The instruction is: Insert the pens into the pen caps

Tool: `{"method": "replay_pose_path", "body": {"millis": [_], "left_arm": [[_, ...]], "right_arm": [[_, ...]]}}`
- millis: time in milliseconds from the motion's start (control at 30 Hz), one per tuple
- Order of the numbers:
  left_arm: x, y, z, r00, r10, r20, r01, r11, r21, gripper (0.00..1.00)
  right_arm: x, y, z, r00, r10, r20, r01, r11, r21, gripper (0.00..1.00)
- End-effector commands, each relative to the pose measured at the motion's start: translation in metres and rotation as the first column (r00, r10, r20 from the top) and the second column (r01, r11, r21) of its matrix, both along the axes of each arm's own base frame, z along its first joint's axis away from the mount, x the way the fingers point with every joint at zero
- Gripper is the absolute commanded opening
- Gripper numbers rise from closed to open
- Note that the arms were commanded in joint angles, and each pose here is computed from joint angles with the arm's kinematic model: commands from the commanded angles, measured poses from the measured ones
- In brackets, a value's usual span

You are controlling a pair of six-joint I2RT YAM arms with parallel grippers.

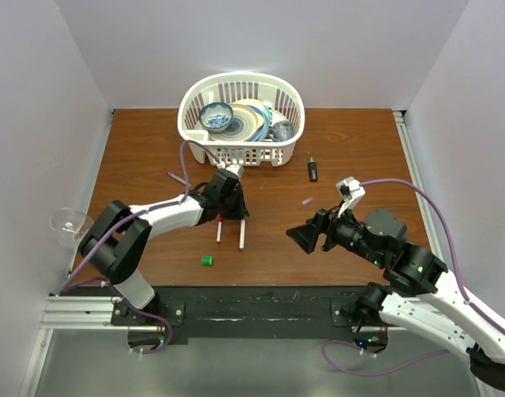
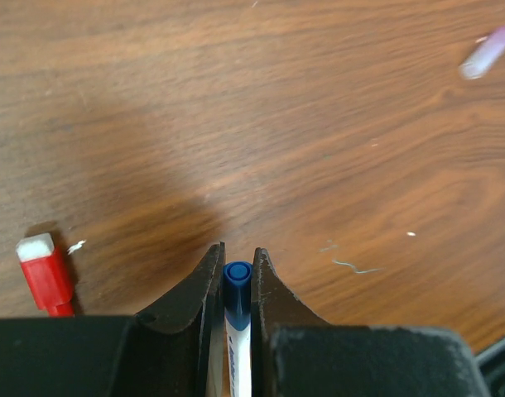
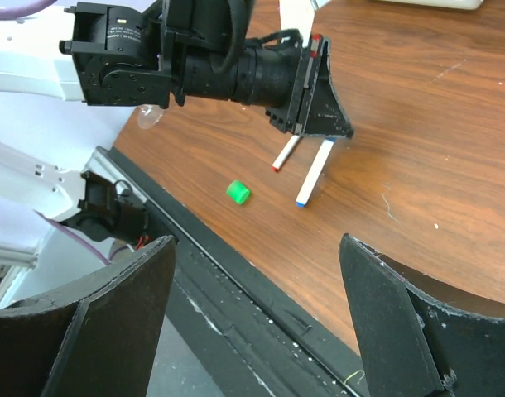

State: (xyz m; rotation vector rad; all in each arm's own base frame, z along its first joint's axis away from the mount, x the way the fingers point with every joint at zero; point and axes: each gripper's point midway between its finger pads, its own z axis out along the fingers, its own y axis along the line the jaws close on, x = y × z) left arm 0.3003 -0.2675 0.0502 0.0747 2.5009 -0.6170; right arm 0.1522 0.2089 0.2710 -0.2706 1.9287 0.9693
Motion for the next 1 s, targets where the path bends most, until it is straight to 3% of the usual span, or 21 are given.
{"method": "replay_pose_path", "body": {"millis": [0,367,733,867,967], "left_arm": [[0.010,0.003,0.000,0.999,0.036,0.020,-0.037,0.996,0.083,0.03],[0.012,0.011,-0.013,0.997,0.076,-0.018,-0.072,0.985,0.154,0.26],[0.020,0.008,-0.003,0.997,0.082,-0.004,-0.080,0.983,0.166,0.33],[0.022,0.005,0.022,0.997,0.064,0.039,-0.068,0.989,0.131,0.35],[0.020,0.000,0.066,0.993,0.040,0.113,-0.045,0.998,0.044,0.41]], "right_arm": [[0.006,0.001,0.001,1.000,-0.025,0.007,0.025,1.000,0.003,0.84],[0.005,-0.002,0.000,0.999,-0.035,-0.002,0.035,0.999,0.004,0.84],[0.010,-0.003,0.005,0.998,-0.060,-0.008,0.059,0.998,-0.011,0.84],[0.018,-0.009,-0.005,0.992,-0.122,-0.018,0.121,0.992,-0.034,0.83],[0.033,-0.017,-0.010,0.980,-0.198,-0.004,0.197,0.976,-0.090,0.83]]}}
